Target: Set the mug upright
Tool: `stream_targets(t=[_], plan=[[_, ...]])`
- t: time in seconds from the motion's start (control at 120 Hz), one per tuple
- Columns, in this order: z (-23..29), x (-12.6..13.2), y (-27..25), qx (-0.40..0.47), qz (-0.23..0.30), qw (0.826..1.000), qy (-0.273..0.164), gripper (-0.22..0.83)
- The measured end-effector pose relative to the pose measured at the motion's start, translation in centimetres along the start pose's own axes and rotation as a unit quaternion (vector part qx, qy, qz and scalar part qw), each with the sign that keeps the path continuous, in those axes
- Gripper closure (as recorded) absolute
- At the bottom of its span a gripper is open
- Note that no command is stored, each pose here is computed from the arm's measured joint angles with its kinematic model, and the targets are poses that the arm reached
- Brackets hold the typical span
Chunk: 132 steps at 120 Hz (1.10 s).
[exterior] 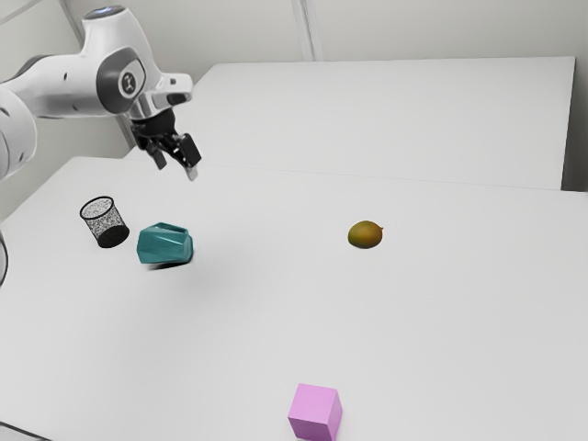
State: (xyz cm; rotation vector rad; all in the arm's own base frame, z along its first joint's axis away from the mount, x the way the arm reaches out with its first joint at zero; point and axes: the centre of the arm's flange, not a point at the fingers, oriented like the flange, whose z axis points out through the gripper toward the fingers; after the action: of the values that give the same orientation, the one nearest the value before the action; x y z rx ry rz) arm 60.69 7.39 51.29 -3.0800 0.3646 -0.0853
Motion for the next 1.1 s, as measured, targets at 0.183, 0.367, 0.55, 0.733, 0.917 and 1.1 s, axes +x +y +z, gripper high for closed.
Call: stream_targets(t=[0.183,0.367,0.55,0.733,0.917,1.1], plan=[[1.4,-1.3,-2.5,-0.018,-0.033,0.999,-0.004,0.00],[4.8,-3.2,-7.6,-0.075,-0.071,0.995,-0.014,0.00],[8.6,-5.8,-13.0,-0.139,-0.089,0.986,-0.031,0.00],[12.1,-6.9,-16.0,-0.192,-0.087,0.977,-0.039,0.00],[14.9,-7.2,-18.3,-0.217,-0.074,0.972,-0.043,0.00],[18.2,-7.2,-20.9,-0.248,-0.073,0.966,-0.026,0.00]])
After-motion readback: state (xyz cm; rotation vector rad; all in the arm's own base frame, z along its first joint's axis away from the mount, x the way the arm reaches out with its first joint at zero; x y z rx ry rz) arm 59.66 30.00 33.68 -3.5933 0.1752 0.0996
